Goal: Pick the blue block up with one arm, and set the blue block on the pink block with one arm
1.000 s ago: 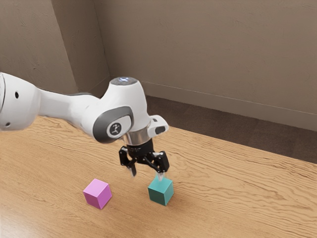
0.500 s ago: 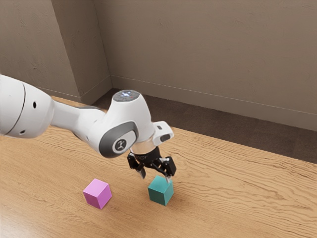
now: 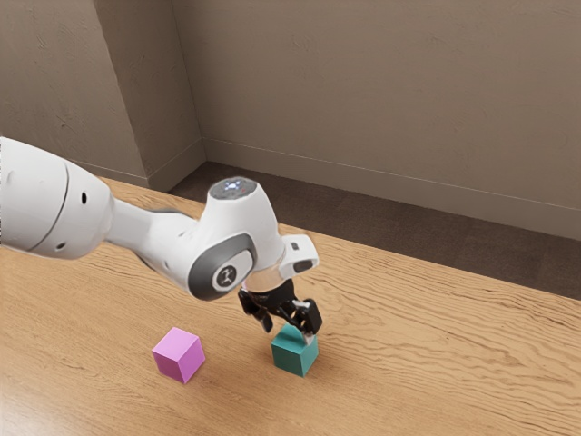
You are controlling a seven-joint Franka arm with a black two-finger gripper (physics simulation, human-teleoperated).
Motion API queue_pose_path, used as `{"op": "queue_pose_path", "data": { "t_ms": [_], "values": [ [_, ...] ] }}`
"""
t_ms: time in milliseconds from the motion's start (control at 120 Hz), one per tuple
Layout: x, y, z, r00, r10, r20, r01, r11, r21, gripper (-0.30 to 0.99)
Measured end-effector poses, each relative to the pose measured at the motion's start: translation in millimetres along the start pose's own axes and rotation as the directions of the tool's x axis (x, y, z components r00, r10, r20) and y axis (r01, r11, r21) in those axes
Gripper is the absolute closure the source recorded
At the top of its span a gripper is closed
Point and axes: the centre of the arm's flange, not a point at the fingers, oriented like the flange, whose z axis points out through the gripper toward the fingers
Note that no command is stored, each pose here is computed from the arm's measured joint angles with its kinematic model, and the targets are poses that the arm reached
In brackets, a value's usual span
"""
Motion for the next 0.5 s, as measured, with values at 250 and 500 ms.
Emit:
{"op": "queue_pose_path", "data": {
  "t_ms": [250,500],
  "values": [
    [-2.1,1.6,12.3,1.0,0.008,0.026,-0.008,1.0,-0.029,0.04],
    [-5.6,-0.1,30.5,0.998,-0.016,0.064,0.019,0.998,-0.057,0.01]
  ]
}}
